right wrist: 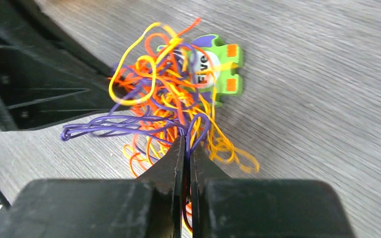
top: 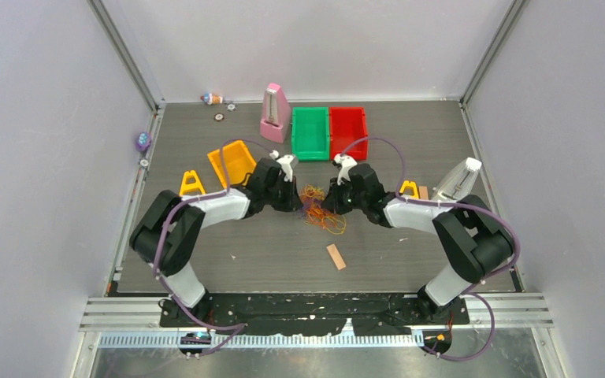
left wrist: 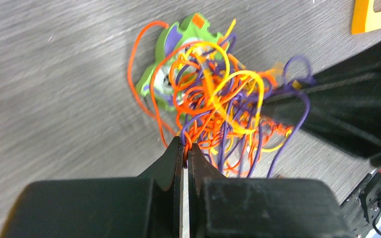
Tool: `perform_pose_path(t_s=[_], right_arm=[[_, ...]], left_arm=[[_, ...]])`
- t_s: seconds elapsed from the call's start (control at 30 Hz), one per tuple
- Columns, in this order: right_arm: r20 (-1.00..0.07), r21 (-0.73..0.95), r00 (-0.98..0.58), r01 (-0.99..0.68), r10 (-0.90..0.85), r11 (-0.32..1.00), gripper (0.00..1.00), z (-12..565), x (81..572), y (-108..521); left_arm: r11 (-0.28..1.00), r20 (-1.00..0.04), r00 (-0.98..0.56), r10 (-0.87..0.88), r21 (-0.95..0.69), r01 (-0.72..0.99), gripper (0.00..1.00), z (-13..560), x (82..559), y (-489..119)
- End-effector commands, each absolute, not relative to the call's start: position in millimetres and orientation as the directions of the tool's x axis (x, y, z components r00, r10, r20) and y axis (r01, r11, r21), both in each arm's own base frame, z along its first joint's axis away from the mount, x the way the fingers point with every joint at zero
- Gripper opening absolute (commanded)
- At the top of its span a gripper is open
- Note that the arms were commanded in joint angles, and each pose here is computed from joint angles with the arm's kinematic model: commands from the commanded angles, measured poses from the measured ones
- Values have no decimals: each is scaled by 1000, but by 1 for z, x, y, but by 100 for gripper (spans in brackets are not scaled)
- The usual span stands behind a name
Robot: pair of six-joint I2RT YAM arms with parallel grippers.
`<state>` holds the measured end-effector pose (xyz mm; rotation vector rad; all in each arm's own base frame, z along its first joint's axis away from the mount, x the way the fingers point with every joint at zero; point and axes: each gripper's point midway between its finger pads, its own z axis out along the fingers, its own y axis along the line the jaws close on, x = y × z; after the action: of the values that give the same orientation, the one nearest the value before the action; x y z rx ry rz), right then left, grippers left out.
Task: Untangle the cables
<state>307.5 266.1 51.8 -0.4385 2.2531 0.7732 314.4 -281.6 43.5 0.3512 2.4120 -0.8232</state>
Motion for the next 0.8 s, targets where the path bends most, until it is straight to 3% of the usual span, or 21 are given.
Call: perform_pose_path(t_s=[0.0,0.1,0.2,0.33,0.53,0.63,0.73,0.77], right_arm=[[-808,296,-589,-375,20,878,5,84,331,231],[-840,206,-533,-132,106,970,5,87,345,179],[-855,199,-452,164,253,966,5,91,345,120],[-857,277,-375,245,354,929,5,95,340,96],[-854,294,-410,129,321,947,5,100,344,114],[-851,324,-463,-86,250,942,8,104,341,150],[-882,382,-412,-343,227,858,11,129,333,189],[-879,403,-427,-430,211,808,11,130,321,204]], left_arm=[[852,-725,-688,-29,-378,363,0,81,332,-248],[933,-769,-632,-94,-289,214,0,86,340,-205],[973,-769,-619,-160,-230,34,0,86,342,-160],[969,-796,-559,-233,-236,-68,0,91,337,-131],[972,-822,-521,-229,-225,-73,0,101,334,-122],[970,-821,-530,-212,-244,-9,0,102,334,-134],[947,-838,-509,-194,-296,128,0,115,335,-157],[933,-846,-500,-187,-313,180,7,118,333,-165]])
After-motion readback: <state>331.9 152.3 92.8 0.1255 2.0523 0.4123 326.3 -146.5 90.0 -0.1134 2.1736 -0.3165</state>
